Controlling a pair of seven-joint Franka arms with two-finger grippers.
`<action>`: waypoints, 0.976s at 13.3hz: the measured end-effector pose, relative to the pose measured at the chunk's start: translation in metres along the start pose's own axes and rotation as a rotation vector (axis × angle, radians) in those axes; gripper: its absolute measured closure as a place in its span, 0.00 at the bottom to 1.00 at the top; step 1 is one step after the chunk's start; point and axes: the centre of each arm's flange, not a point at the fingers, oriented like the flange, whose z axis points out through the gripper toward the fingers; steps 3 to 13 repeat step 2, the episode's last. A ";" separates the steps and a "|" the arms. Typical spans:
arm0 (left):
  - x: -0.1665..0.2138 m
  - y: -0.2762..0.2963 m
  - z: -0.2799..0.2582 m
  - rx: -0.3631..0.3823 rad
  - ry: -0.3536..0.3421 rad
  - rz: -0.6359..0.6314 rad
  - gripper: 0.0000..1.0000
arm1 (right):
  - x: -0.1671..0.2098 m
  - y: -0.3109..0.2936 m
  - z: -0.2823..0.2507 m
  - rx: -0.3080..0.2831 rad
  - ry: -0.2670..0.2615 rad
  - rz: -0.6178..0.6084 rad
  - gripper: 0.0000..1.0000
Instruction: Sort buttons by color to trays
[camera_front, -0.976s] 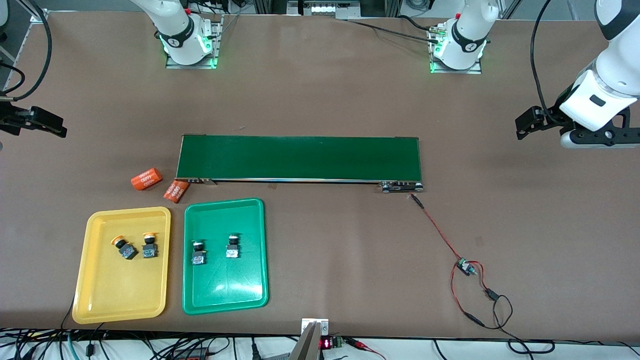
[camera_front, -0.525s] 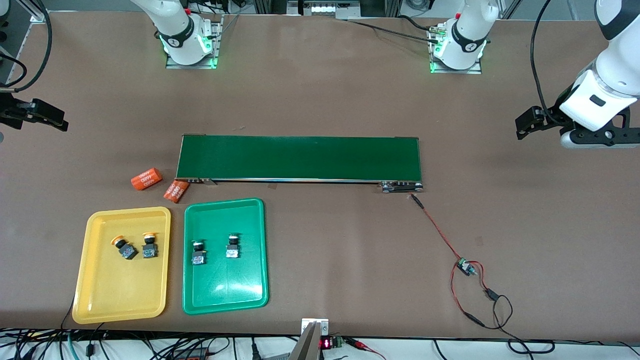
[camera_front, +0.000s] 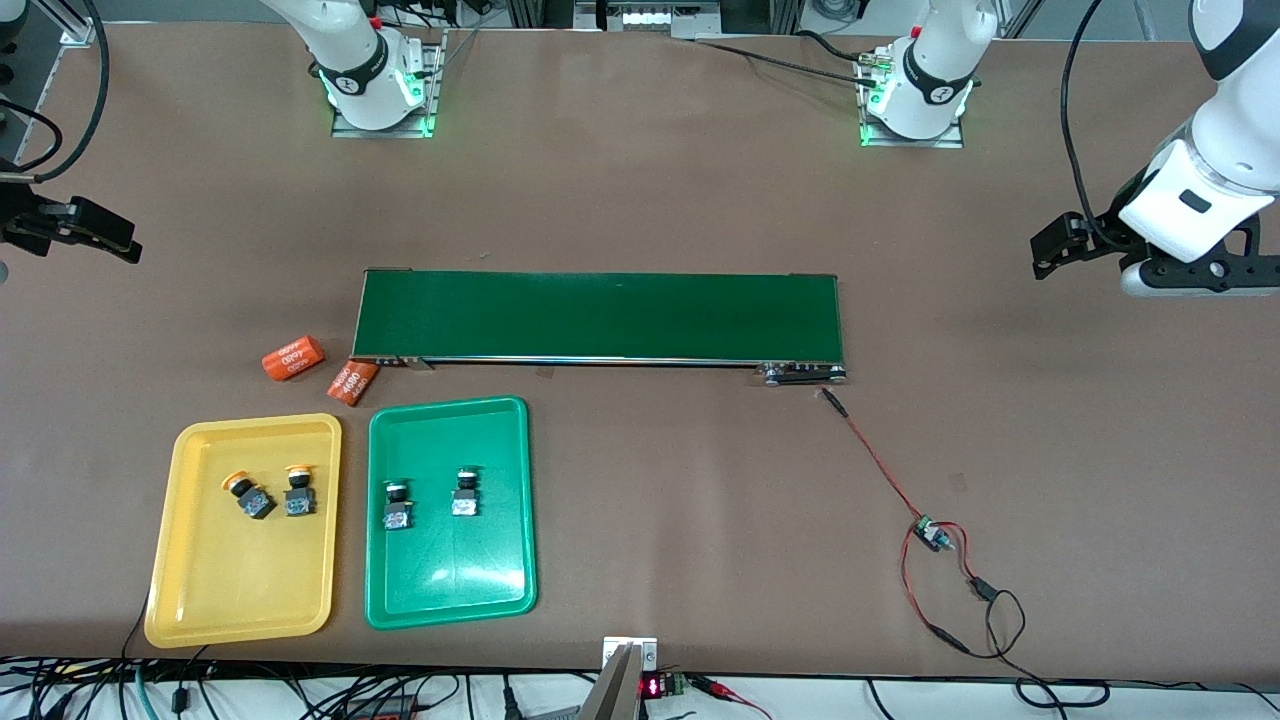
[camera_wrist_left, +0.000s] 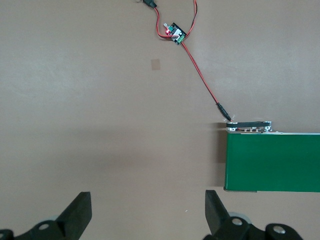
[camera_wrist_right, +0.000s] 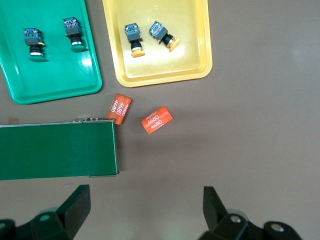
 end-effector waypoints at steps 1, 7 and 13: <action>0.000 0.000 0.000 0.000 0.000 0.000 0.00 | 0.000 0.000 0.000 0.000 0.000 0.000 0.00; 0.000 0.000 0.000 0.000 0.000 0.000 0.00 | 0.000 0.000 0.000 0.000 0.000 0.000 0.00; 0.000 0.000 0.000 0.000 0.000 0.000 0.00 | 0.000 0.000 0.000 0.000 0.000 0.000 0.00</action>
